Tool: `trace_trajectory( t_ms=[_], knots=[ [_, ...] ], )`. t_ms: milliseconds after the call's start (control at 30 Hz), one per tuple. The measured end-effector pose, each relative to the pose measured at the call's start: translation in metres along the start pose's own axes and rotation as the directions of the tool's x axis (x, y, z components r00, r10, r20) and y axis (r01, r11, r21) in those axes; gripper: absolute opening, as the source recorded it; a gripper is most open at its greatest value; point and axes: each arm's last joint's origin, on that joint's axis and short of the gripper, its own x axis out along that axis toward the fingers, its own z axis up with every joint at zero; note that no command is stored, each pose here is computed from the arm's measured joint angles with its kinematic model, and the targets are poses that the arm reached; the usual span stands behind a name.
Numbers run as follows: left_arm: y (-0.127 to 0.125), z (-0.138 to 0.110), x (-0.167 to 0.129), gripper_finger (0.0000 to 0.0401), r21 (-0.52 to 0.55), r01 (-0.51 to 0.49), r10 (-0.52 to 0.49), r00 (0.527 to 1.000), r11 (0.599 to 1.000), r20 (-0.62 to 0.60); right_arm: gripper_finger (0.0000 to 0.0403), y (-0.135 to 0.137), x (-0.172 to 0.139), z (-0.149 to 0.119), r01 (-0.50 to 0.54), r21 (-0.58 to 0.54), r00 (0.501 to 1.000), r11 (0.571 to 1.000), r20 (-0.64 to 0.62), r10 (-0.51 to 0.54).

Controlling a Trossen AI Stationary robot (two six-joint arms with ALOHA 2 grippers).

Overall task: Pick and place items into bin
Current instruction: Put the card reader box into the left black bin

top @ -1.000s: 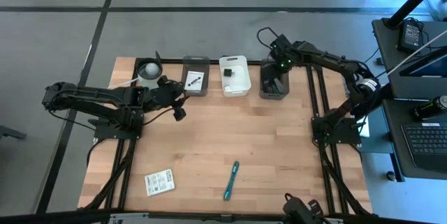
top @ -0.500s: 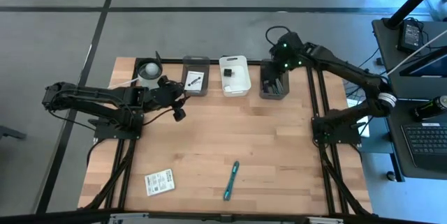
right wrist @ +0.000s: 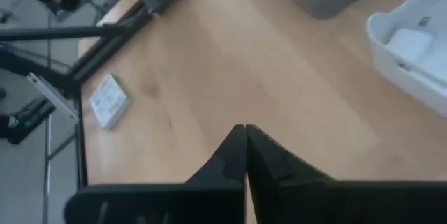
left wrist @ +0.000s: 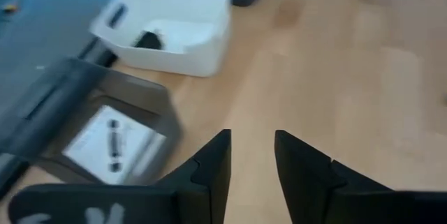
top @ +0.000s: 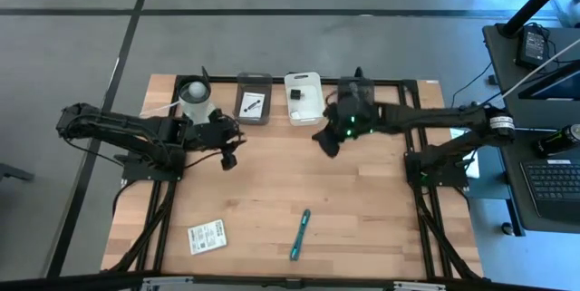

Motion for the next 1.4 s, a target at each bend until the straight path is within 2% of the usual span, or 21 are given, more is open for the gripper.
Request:
trace_trajectory(
  t_ms=[233, 367, 467, 533, 700, 867, 967, 1167, 1300, 1400],
  knots=[
    [-0.026, -0.018, -0.015, 0.0077, -0.061, 0.120, -0.126, 0.988, 0.991, -0.092, 0.0003, 0.028, 0.016, -0.041, -0.009, 0.114, 1.000, 0.993, 0.011, 0.008],
    [-0.038, -0.032, -0.025, 0.0054, -0.183, 0.163, -0.199, 0.959, 0.970, -0.201, 0.0003, 0.038, 0.028, -0.064, 0.020, 0.155, 1.000, 0.988, -0.027, -0.016],
    [-0.048, -0.043, -0.030, 0.0024, -0.322, 0.224, -0.333, 0.879, 0.920, -0.340, 0.0004, 0.045, 0.038, -0.076, 0.029, 0.177, 0.998, 0.984, -0.052, -0.020],
    [-0.056, -0.049, -0.032, 0.0007, -0.399, 0.227, -0.396, 0.819, 0.889, -0.416, 0.0004, 0.049, 0.046, -0.083, 0.022, 0.184, 0.998, 0.983, -0.065, -0.011],
    [-0.077, -0.063, -0.034, 0.0001, -0.487, 0.188, -0.468, 0.689, 0.853, -0.553, 0.0004, 0.054, 0.064, -0.094, 0.003, 0.204, 0.997, 0.979, -0.072, 0.012],
    [-0.096, -0.078, -0.032, 0.0002, -0.465, 0.154, -0.455, 0.607, 0.872, -0.652, 0.0004, 0.054, 0.076, -0.096, -0.020, 0.221, 0.998, 0.975, -0.054, 0.033],
    [-0.109, -0.086, -0.028, 0.0001, -0.436, 0.160, -0.439, 0.595, 0.886, -0.673, 0.0004, 0.054, 0.080, -0.097, -0.023, 0.219, 0.998, 0.975, -0.050, 0.035],
    [-0.133, -0.099, -0.021, 0.0001, -0.401, 0.223, -0.452, 0.579, 0.888, -0.679, 0.0004, 0.053, 0.081, -0.097, -0.022, 0.214, 0.998, 0.977, -0.051, 0.033],
    [-0.138, -0.103, -0.016, 0.0002, -0.387, 0.218, -0.438, 0.574, 0.896, -0.692, 0.0004, 0.052, 0.081, -0.095, -0.020, 0.208, 0.998, 0.978, -0.047, 0.031],
    [-0.141, -0.107, -0.013, 0.0001, -0.367, 0.228, -0.430, 0.550, 0.902, -0.716, 0.0004, 0.052, 0.081, -0.095, -0.020, 0.208, 0.999, 0.978, -0.045, 0.030]
  ],
)
